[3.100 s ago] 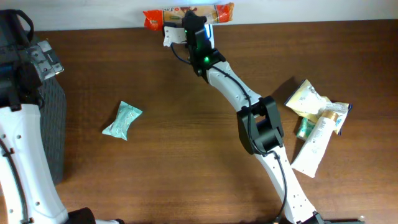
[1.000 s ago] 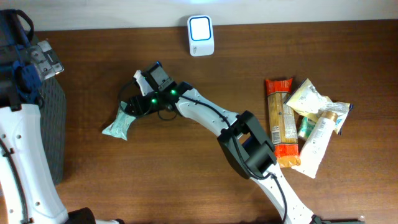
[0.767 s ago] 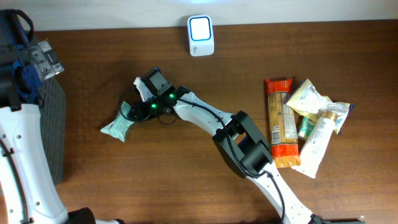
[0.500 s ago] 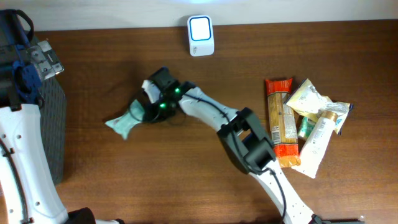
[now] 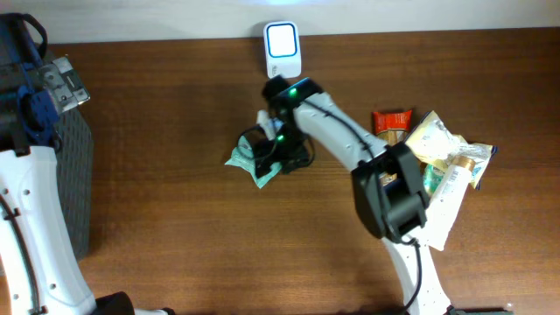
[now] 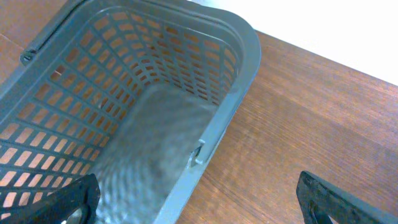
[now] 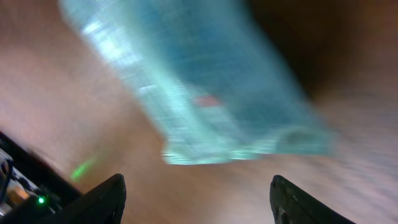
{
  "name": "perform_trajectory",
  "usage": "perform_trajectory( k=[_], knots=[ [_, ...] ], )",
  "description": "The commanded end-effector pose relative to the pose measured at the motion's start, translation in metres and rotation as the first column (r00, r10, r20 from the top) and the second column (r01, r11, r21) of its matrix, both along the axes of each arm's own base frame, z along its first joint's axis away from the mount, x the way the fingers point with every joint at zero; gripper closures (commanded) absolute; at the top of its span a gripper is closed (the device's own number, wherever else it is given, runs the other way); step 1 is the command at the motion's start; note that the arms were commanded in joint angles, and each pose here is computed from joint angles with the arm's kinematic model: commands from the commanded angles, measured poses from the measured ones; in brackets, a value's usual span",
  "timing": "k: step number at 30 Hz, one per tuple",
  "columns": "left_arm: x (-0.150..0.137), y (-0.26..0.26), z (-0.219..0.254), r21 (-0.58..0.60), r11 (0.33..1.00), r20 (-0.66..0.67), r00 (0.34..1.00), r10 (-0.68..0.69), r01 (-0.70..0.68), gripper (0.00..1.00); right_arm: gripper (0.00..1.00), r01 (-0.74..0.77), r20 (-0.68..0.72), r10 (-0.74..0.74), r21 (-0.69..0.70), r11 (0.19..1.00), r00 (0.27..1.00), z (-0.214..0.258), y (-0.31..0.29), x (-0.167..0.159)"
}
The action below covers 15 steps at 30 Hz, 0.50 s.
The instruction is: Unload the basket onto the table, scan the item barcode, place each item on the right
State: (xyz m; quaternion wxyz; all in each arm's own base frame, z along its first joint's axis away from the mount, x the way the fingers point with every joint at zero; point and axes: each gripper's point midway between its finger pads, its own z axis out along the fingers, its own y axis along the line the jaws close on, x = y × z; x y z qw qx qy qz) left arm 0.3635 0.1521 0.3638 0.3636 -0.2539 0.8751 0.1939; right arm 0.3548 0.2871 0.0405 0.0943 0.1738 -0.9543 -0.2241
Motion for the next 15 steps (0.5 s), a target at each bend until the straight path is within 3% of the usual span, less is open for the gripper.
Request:
perform_trajectory(
  k=[1,3,5,6,9,10,12,15],
  knots=[
    [-0.003,0.002,0.003,0.016,1.0,-0.001,1.0,0.004,-0.004,0.01,0.27,0.094,0.131,-0.103,0.068,0.993,0.986,0.055,-0.041,0.04],
    [-0.003,0.002,0.003,0.016,1.0,-0.001,1.0,0.004,-0.004,0.01,0.26,0.2,0.285,-0.202,0.035,0.979,0.937,0.107,-0.072,0.058],
    [-0.003,0.002,0.003,0.016,1.0,-0.001,1.0,0.004,-0.004,0.01,0.28,0.31,0.239,-0.306,0.023,0.951,0.921,0.11,-0.074,0.055],
    [-0.003,0.002,0.003,0.016,1.0,-0.001,1.0,0.004,-0.004,0.01,0.37,0.371,0.183,-0.366,0.007,0.928,0.912,0.098,-0.068,0.052],
    [-0.003,0.002,0.003,0.016,1.0,-0.001,1.0,0.004,-0.004,0.01,0.43,0.519,0.072,-0.515,-0.058,0.853,0.854,0.053,-0.044,0.04],
    [-0.003,0.002,0.003,0.016,1.0,-0.001,1.0,0.004,-0.004,0.01,0.43,0.546,0.061,-0.543,-0.055,0.836,0.837,0.037,-0.034,0.038],
    [-0.003,0.002,0.003,0.016,1.0,-0.001,1.0,0.004,-0.004,0.01,0.34,0.584,0.046,-0.583,-0.042,0.81,0.811,0.011,-0.018,0.031],
    [-0.003,0.002,0.003,0.016,1.0,-0.001,1.0,0.004,-0.004,0.01,0.33,0.594,0.023,-0.593,-0.01,0.805,0.805,-0.019,-0.006,0.021]
  ],
)
